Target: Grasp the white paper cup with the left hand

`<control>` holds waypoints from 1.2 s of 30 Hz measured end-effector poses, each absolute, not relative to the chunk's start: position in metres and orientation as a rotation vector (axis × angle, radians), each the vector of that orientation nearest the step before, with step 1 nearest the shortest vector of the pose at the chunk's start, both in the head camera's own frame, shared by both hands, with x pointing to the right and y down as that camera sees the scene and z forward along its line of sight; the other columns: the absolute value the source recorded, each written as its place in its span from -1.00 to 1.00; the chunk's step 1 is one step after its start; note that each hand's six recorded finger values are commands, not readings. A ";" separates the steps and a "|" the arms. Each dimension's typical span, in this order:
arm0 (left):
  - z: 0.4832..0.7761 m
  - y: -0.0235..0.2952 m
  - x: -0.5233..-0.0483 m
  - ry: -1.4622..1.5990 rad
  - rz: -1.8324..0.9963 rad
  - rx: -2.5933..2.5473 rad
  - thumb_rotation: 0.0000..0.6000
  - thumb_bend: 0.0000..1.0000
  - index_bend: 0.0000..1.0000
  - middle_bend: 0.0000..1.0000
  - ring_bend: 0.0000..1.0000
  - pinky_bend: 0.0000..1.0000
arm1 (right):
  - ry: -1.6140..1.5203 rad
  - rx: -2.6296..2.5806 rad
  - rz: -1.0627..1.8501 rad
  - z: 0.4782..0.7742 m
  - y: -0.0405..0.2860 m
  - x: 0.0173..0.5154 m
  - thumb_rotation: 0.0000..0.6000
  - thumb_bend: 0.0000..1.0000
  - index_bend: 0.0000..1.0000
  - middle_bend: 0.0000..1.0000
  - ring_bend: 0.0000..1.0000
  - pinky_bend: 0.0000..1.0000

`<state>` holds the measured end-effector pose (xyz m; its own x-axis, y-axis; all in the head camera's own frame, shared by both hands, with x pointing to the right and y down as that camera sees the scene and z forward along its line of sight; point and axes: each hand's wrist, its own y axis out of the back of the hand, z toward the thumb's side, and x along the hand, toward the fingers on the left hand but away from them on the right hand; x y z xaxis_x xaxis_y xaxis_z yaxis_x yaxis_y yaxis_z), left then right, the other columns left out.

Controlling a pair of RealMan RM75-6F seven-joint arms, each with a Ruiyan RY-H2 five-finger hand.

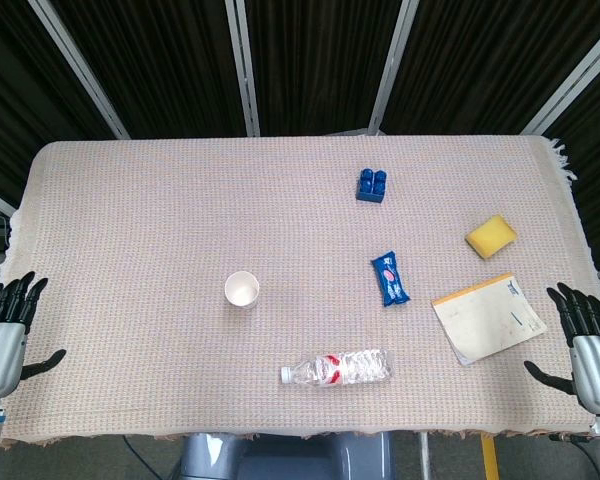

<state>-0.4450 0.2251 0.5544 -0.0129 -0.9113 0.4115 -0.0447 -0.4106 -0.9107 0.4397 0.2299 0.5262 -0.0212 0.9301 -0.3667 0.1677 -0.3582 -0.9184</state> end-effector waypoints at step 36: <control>0.597 0.158 -0.332 0.766 -1.350 -1.843 1.00 -1.00 -0.94 -1.00 -1.00 -1.00 | -1.208 -1.585 1.451 0.523 0.229 0.446 1.00 -0.88 -1.00 -1.00 -1.00 -1.00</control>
